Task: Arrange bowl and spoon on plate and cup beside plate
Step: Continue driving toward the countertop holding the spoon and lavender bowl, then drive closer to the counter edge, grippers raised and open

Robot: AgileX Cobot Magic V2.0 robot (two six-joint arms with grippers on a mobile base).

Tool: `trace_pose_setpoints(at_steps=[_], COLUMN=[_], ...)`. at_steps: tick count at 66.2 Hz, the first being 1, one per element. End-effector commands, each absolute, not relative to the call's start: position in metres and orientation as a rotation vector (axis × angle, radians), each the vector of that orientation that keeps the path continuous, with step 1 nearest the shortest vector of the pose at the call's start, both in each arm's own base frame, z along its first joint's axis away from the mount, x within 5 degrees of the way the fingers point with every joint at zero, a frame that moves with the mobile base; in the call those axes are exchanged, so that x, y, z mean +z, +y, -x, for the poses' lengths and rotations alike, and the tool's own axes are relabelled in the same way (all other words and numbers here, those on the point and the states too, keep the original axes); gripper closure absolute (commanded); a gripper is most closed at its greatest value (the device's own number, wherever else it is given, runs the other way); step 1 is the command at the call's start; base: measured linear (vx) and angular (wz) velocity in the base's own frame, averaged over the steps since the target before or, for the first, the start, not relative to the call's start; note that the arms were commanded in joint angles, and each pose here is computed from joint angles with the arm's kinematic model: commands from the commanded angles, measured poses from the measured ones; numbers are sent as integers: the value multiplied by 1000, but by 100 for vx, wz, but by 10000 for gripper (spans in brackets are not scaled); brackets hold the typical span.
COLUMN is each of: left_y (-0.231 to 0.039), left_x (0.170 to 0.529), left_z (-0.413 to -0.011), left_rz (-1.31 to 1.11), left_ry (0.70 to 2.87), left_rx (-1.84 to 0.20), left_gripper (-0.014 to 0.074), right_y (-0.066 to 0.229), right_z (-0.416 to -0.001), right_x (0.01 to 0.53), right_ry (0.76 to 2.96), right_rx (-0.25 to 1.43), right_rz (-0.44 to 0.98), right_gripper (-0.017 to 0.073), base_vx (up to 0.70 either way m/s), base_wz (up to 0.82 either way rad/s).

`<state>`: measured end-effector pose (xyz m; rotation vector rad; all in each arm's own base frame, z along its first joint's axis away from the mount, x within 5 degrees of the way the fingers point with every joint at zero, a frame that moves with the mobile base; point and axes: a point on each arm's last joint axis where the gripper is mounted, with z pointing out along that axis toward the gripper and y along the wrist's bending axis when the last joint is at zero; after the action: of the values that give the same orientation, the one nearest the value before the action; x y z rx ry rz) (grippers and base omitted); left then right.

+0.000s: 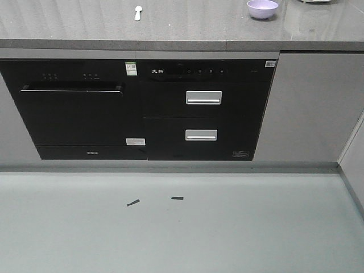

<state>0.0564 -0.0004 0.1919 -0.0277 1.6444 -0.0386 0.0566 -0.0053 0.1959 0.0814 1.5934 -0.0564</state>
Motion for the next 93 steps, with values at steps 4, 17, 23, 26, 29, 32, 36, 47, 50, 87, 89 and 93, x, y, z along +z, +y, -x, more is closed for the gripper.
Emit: trace_pose_setpoints(at_steps=[4,17,23,26,29,32,36,47,50,87,89,93], left_y=[-1,-1,-1,-1,-1,-1,-1,-1,-1,-1,-1,-1], left_x=[190,190,190,190,190,190,190,190,190,190,190,190], left_z=[-57,-57,-57,-57,-57,-57,-57,-57,-57,-57,-57,-57], left_rz=[34,34,34,34,34,34,34,34,34,34,34,34], left_ry=[1579,1579,1579,1579,1579,1579,1579,1579,1579,1579,1579,1579], left_rx=[-49,-49,-49,-49,-49,-49,-49,-49,-49,-49,-49,-49], left_gripper=[599,599,599,599,599,599,599,599,599,599,599,599], right_y=[-5,-5,-5,-5,-5,-5,-5,-5,-5,-5,-5,-5], right_z=[-56,-56,-56,-56,-56,-56,-56,-56,-56,-56,-56,-56], right_x=[198,198,198,198,198,198,198,198,198,198,198,198], right_ry=[1521,1521,1521,1521,1521,1521,1521,1521,1521,1521,1521,1521], right_rx=[-64,-64,-64,-64,-64,-64,-64,-64,-64,-64,-64,-64], right_rz=[-69,-69,-69,-69,-69,-69,-69,-69,-69,-69,-69,-69], right_gripper=[564,564,564,564,564,564,564,564,564,564,564,564], base_vx=[5,5,5,5,5,5,5,6,6,7,6,6], base_wz=[-1,-1,-1,-1,0,0,0,0,0,0,0,1])
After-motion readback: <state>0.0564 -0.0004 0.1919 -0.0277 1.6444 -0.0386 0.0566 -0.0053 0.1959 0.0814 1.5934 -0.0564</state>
